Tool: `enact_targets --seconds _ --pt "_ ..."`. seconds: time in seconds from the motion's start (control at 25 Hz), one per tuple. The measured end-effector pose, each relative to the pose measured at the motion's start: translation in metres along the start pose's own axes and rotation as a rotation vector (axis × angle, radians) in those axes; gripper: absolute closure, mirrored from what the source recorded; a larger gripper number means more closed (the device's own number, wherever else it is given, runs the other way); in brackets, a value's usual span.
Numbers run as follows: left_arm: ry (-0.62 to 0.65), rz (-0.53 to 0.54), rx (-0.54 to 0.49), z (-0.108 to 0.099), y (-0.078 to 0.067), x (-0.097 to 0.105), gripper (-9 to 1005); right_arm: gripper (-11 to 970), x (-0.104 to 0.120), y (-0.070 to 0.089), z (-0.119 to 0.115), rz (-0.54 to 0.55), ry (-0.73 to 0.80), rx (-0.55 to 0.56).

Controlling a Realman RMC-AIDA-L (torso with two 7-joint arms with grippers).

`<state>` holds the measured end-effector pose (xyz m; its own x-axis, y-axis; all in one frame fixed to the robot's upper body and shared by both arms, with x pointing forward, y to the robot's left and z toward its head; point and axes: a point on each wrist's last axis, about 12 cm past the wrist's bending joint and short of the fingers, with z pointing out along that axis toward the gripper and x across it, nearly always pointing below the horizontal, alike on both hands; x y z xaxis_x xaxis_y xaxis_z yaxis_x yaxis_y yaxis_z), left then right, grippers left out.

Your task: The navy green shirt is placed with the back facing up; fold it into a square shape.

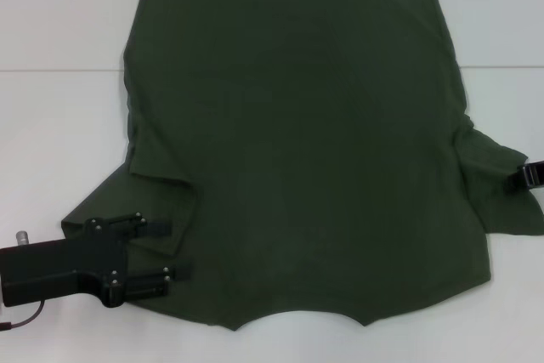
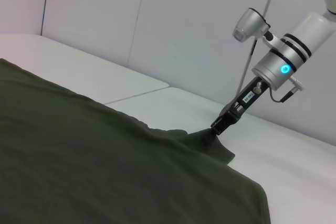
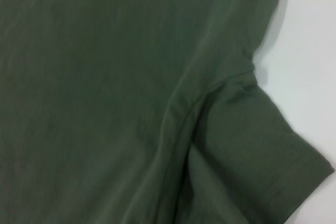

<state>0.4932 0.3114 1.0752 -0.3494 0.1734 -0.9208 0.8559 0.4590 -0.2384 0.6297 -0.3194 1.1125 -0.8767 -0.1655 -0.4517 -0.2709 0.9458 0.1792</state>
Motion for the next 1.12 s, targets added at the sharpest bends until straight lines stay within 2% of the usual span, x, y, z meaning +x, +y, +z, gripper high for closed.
enact_targets --seconds 0.48,0.68,1.0,1.12 --pt "-0.002 -0.002 -0.002 0.000 0.001 -0.001 233 900 0.001 -0.005 -0.003 0.010 -0.012 0.009" --pt "-0.001 -0.005 -0.002 0.000 0.001 -0.001 233 924 0.007 -0.020 -0.014 0.063 -0.045 0.018" --pt "0.000 -0.008 0.000 -0.002 0.001 -0.002 232 924 0.015 -0.047 -0.048 0.151 -0.143 0.019" --pt "0.004 -0.012 0.002 -0.003 0.001 -0.003 232 924 0.011 -0.049 -0.056 0.145 -0.165 0.006"
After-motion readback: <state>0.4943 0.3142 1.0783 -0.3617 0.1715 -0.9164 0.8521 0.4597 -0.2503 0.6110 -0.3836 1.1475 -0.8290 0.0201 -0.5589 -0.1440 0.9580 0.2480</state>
